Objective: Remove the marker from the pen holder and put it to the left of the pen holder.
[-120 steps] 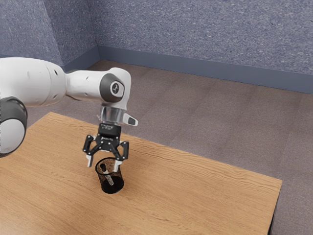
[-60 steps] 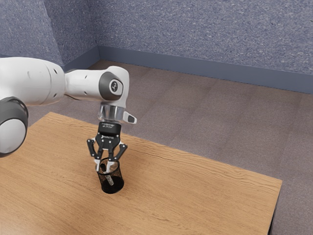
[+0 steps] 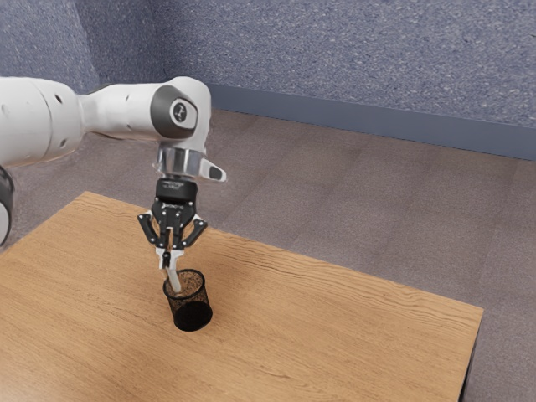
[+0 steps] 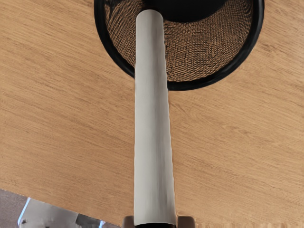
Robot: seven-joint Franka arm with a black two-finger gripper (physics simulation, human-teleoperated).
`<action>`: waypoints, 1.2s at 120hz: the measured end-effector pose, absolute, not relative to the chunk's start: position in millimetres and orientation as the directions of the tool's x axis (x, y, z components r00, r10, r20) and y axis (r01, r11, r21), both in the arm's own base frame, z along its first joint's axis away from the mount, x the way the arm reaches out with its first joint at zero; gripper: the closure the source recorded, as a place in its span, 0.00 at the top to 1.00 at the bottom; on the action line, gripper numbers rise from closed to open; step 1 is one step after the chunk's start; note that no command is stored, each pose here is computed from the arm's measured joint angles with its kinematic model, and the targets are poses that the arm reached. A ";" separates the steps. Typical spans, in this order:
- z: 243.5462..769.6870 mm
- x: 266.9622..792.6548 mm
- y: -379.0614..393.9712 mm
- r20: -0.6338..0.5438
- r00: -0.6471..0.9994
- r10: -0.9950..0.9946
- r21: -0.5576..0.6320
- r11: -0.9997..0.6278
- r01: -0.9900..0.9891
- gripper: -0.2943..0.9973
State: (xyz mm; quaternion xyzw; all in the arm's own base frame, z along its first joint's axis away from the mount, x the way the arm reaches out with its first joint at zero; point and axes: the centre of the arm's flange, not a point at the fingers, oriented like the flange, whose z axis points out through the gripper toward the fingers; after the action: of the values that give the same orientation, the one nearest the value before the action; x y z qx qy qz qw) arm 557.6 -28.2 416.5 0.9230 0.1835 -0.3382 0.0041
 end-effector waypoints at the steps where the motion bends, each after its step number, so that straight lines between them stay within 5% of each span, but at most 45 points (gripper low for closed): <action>1: 422.5 556.1 -27.9 -0.622 0.708 0.334 -0.113 -0.933 0.341 0.17; 23: 505.9 543.2 37.3 -0.509 0.782 0.360 -0.055 -0.920 0.387 0.16; 82: 354.7 558.1 175.5 -0.154 0.969 0.194 0.281 -0.931 0.232 0.18; 144: 330.4 560.4 208.9 0.083 0.971 -0.226 0.206 -0.949 -0.239 0.21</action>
State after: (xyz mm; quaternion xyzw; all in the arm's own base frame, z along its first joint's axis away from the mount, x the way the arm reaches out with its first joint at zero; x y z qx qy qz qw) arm 560.4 208.9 330.4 0.9867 -0.1179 0.0291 0.1079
